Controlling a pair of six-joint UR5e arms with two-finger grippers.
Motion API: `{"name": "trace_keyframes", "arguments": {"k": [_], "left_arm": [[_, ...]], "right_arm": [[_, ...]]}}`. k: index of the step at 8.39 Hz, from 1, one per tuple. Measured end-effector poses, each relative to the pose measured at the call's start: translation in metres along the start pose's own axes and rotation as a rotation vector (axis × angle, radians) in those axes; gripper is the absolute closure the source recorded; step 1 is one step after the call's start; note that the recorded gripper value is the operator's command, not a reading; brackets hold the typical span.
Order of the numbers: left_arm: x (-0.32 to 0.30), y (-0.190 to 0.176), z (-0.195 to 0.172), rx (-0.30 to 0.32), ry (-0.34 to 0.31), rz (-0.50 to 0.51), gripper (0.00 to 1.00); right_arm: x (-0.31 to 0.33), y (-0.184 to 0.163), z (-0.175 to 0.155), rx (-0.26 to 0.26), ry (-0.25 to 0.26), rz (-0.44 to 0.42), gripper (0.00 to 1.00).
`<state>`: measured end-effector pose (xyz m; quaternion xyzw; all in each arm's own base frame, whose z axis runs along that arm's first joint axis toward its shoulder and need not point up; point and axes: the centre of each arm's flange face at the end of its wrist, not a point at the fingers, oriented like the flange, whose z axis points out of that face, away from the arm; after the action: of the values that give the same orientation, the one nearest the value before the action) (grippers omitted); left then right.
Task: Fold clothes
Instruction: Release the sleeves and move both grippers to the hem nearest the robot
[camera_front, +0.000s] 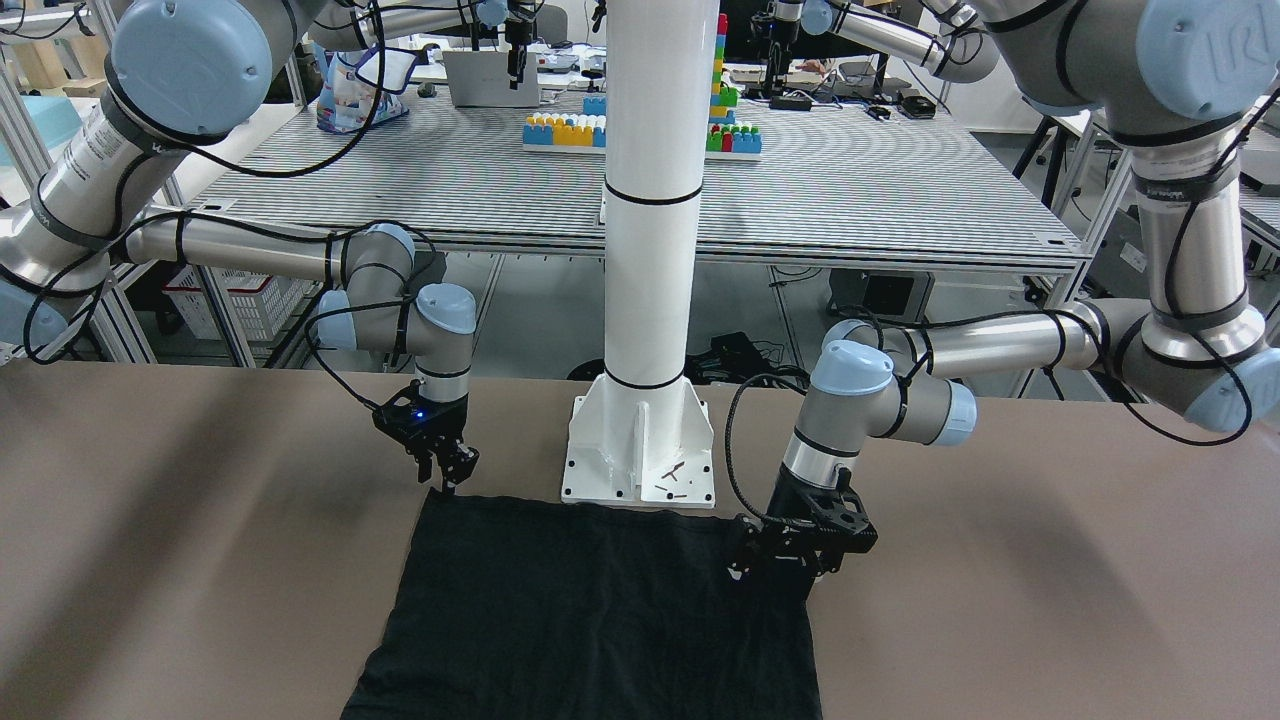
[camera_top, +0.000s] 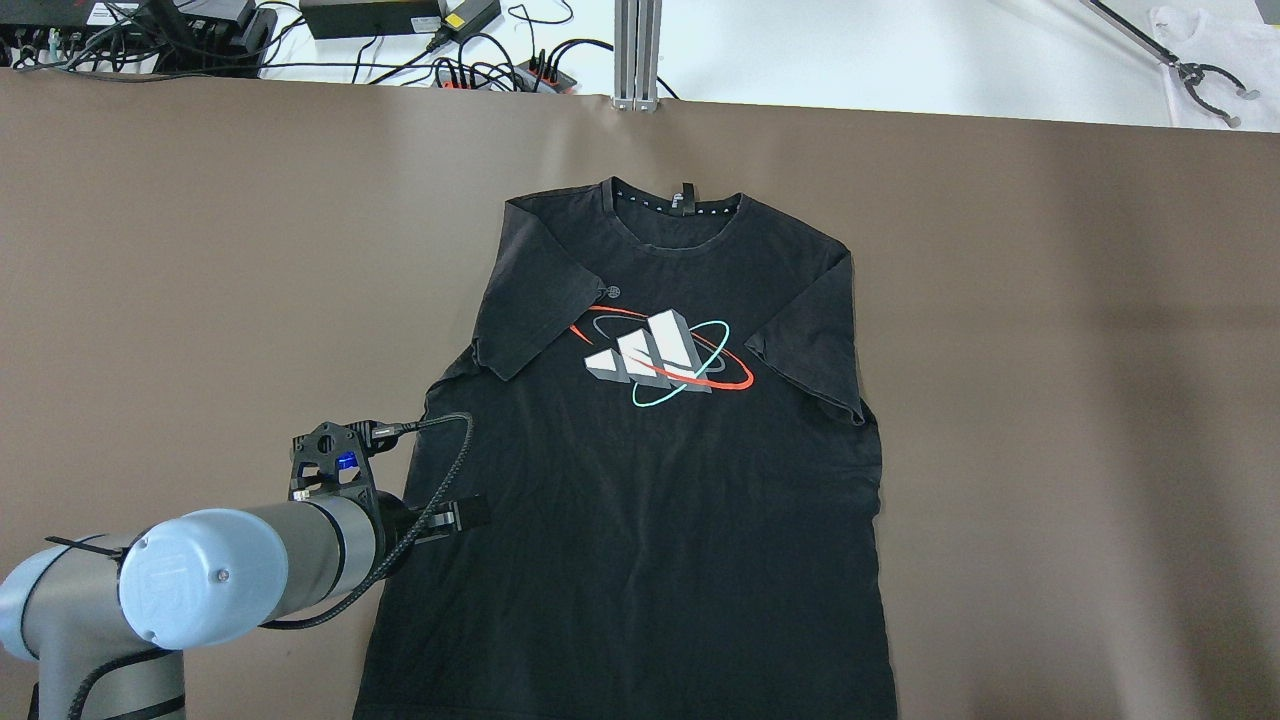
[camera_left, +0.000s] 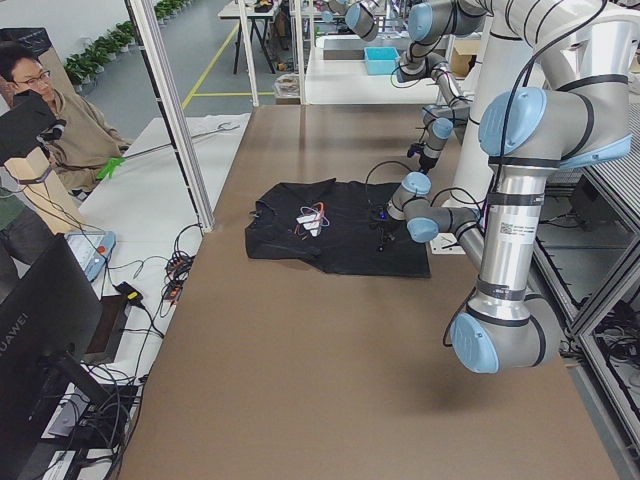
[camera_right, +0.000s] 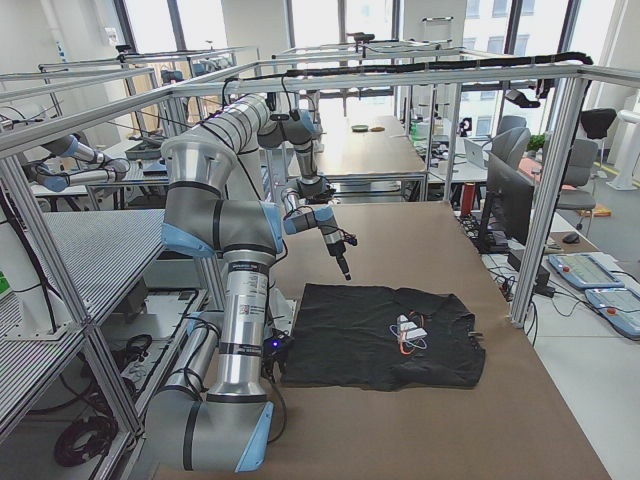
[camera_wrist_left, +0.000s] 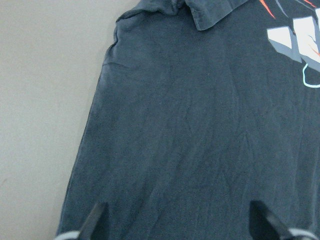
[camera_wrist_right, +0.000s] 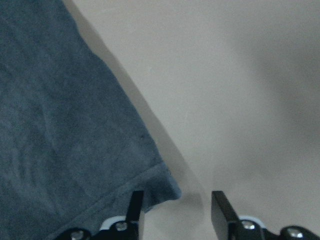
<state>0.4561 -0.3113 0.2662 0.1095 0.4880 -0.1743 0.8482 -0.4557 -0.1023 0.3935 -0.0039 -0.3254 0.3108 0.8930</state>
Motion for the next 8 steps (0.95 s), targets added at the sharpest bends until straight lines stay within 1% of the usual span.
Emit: {"name": "trace_keyframes", "arguments": {"k": [1,2,6,7,8], "left_arm": [[0.000,0.000,0.000,0.000,-0.001,0.000,0.00],[0.000,0.000,0.000,0.001,-0.001,0.000,0.00],[-0.003,0.000,0.001,0.002,-0.007,-0.001,0.00],[-0.009,0.000,0.003,0.003,-0.019,-0.010,0.00],[-0.024,0.002,0.006,0.008,-0.044,-0.036,0.02]], "right_arm": [[0.000,-0.002,0.001,0.004,0.001,-0.001,0.85],[0.000,-0.003,0.001,0.010,-0.001,-0.001,1.00],[-0.009,-0.013,-0.009,0.027,-0.033,0.011,1.00],[-0.013,-0.016,-0.018,0.025,-0.039,0.013,1.00],[-0.017,-0.018,-0.030,0.017,-0.047,0.008,1.00]]}}
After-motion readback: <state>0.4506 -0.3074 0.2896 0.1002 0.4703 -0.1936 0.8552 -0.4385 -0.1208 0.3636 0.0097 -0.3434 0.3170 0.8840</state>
